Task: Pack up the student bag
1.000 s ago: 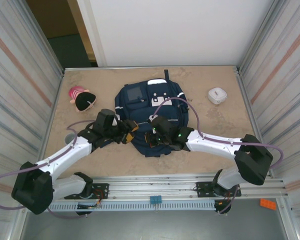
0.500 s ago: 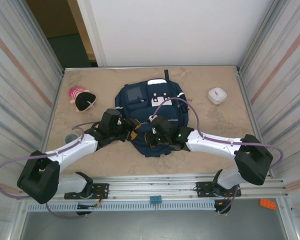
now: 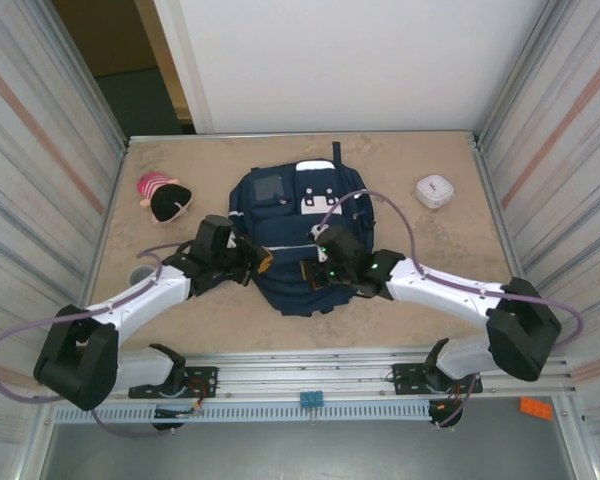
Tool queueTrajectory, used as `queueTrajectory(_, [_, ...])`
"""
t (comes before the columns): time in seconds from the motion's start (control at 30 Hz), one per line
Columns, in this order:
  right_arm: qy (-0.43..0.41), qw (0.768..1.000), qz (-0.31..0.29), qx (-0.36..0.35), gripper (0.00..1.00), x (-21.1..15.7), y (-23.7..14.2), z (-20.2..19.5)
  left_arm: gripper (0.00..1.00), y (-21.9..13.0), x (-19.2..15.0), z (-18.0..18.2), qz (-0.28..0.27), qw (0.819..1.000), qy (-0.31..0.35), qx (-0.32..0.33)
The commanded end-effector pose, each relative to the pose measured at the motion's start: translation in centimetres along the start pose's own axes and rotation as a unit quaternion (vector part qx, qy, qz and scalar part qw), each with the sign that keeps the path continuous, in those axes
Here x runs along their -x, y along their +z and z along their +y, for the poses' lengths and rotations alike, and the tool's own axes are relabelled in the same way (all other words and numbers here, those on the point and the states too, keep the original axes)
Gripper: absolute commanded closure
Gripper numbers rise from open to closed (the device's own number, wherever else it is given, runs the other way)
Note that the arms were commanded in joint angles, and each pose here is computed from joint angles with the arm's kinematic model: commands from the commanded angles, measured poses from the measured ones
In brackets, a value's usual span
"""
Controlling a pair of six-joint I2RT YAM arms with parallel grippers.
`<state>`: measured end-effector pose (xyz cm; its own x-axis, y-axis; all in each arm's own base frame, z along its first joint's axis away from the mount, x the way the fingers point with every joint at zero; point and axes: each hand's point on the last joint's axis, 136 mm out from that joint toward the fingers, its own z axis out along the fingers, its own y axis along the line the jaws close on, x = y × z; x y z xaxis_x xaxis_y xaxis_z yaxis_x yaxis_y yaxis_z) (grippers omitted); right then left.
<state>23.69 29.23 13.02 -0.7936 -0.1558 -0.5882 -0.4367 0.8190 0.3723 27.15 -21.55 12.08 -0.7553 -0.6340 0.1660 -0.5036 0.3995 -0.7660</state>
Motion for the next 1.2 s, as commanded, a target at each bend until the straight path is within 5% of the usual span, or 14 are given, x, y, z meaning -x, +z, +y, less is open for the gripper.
queueTrajectory(0.0, [0.008,1.0,0.013,-0.023,1.0,-0.6,-1.8,-3.5,1.0,-1.9,1.7,2.0,-0.035,0.999,0.008,0.035])
queueTrajectory(0.3, [0.017,1.0,0.021,0.002,1.0,-0.4,-2.2,-5.2,0.99,-3.3,2.6,2.1,-0.044,0.998,0.025,0.036])
queueTrajectory(0.47, [0.006,0.998,0.007,0.058,1.0,0.4,-2.7,-2.9,0.6,-5.1,2.0,-1.5,-0.06,0.984,0.163,0.04])
queueTrajectory(0.57, [0.012,0.995,-0.002,0.096,1.0,1.1,-3.2,-1.7,0.4,-6.2,1.4,-5.0,-0.079,0.949,0.305,-0.007])
queueTrajectory(0.63, [0.013,0.995,-0.003,0.103,1.0,1.3,-3.2,-1.4,0.37,-7.1,1.3,-7.3,-0.1,0.912,0.397,-0.04])
queueTrajectory(0.8, [0.017,0.995,0.003,0.098,1.0,1.0,-2.9,-1.7,0.39,-7.4,-1.1,-11.2,-0.083,0.764,0.632,-0.103])
queueTrajectory(1.1, [0.025,0.995,-0.002,0.092,1.0,1.1,-3.1,-2.1,0.33,-1.2,-8.1,-8.3,0.088,0.491,0.858,-0.122])
queueTrajectory(1.17, [0.026,0.995,-0.003,0.091,1.0,1.1,-3.0,-2.1,0.31,0.6,-8.6,-7.6,0.1,0.457,0.878,-0.107])
